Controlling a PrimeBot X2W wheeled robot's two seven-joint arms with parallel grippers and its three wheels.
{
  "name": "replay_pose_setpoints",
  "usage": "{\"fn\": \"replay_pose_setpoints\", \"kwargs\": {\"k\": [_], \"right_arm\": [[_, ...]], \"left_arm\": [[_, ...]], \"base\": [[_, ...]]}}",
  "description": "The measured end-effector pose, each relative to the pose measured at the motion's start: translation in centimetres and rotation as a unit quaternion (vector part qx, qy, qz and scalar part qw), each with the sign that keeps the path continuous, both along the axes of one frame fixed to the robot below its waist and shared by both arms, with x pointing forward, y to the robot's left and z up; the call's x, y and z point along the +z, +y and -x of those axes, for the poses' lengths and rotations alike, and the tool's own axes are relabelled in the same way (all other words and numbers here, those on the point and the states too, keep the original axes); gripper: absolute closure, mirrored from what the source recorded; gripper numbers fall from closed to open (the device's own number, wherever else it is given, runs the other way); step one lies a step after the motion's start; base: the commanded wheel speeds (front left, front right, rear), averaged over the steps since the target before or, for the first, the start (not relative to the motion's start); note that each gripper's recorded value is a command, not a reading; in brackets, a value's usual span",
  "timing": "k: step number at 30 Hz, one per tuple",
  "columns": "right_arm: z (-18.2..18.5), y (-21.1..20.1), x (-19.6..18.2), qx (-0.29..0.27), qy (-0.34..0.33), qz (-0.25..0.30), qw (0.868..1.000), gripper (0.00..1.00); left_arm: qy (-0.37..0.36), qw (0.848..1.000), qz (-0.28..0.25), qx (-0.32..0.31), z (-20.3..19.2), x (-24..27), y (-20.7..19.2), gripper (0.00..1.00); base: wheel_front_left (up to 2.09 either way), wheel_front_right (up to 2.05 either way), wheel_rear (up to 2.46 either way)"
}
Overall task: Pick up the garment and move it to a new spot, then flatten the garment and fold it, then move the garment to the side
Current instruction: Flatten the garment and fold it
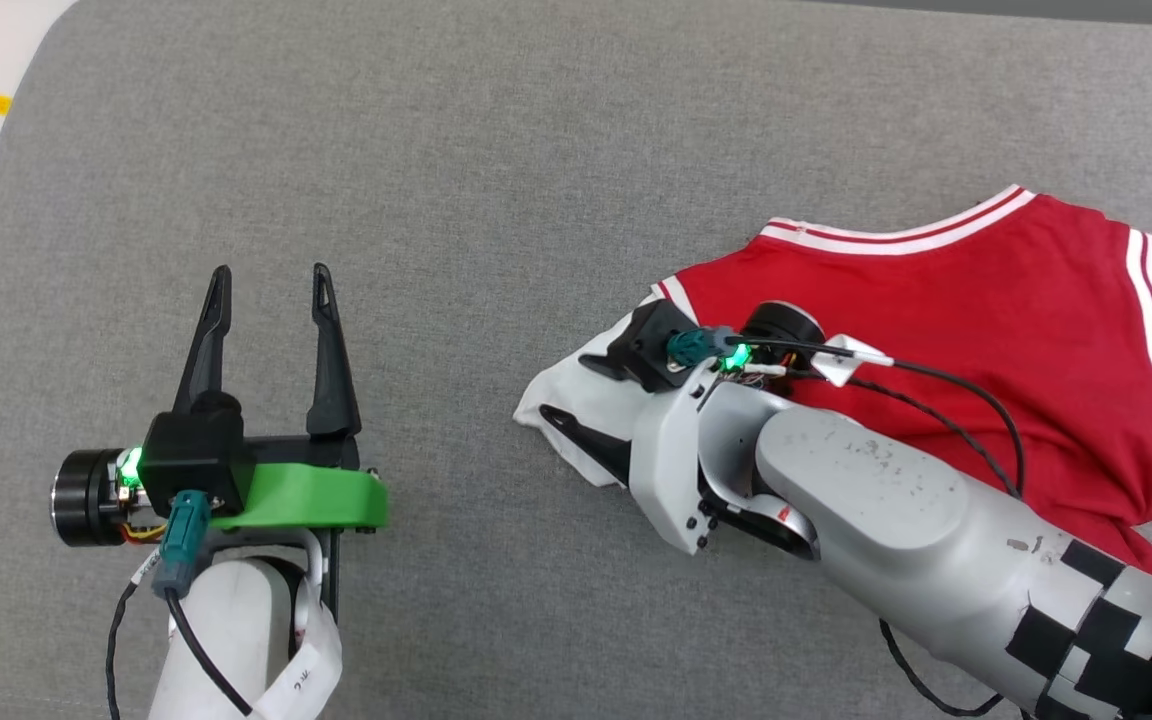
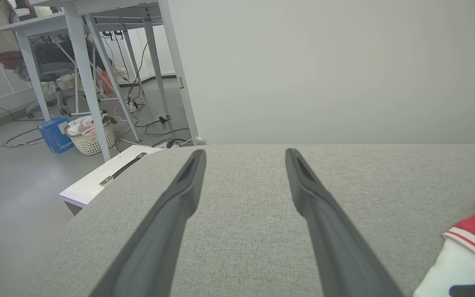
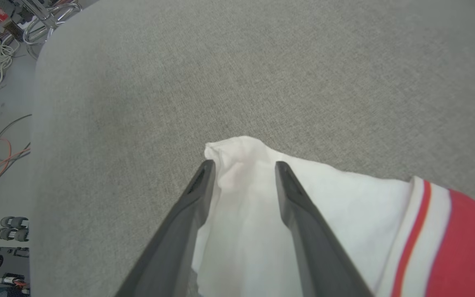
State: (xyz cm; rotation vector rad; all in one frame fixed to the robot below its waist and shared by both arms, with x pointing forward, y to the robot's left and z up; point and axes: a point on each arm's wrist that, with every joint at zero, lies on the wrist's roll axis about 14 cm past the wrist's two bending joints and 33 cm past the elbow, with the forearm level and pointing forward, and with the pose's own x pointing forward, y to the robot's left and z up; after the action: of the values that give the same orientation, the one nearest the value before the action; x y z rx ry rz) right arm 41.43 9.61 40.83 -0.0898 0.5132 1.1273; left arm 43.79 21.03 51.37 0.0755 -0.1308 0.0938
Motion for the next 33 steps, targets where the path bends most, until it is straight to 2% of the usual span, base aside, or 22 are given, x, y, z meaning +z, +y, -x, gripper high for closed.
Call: {"fn": "replay_pose_setpoints", "kwargs": {"k": [4,8,14,16,20,25,30,33], "right_arm": [[-2.2,-0.9,4.8,-0.034,-0.071,-0.076,0.994,0.00],[-4.8,-4.5,9.0,-0.091,-0.150,-0.121,0.977,0.00],[-7.1,-12.3,12.8,-0.205,-0.237,-0.138,0.940,0.00],[-7.2,-15.2,14.3,-0.247,-0.267,-0.144,0.920,0.00],[-5.8,-19.7,16.1,-0.312,-0.317,-0.143,0.884,0.00],[-3.2,-24.3,16.5,-0.387,-0.341,-0.133,0.846,0.00],[-0.7,-27.6,15.2,-0.441,-0.335,-0.113,0.825,0.00],[0.4,-28.8,14.7,-0.463,-0.332,-0.103,0.816,0.00]], "left_arm": [[-0.011,1.000,0.000,-0.001,0.5,0.9,0.1,0.00],[-0.022,1.000,-0.003,-0.008,1.0,1.9,0.0,0.00],[-0.032,0.998,-0.005,-0.052,1.0,2.8,-1.6,0.00],[-0.029,0.997,-0.006,-0.072,1.0,2.7,-2.3,0.00],[-0.024,0.994,-0.017,-0.108,0.7,2.6,-3.6,0.00],[-0.035,0.987,-0.038,-0.154,-0.3,3.9,-5.1,0.00],[0.015,0.977,-0.065,-0.203,-2.1,3.8,-7.0,0.00],[0.081,0.962,-0.075,-0.250,-2.6,2.5,-9.3,0.00]], "base": [[0.00,0.00,0.00],[0.00,0.00,0.00],[0.00,0.00,0.00],[0.00,0.00,0.00],[0.00,0.00,0.00],[0.00,0.00,0.00],[0.00,0.00,0.00],[0.00,0.00,0.00]]}}
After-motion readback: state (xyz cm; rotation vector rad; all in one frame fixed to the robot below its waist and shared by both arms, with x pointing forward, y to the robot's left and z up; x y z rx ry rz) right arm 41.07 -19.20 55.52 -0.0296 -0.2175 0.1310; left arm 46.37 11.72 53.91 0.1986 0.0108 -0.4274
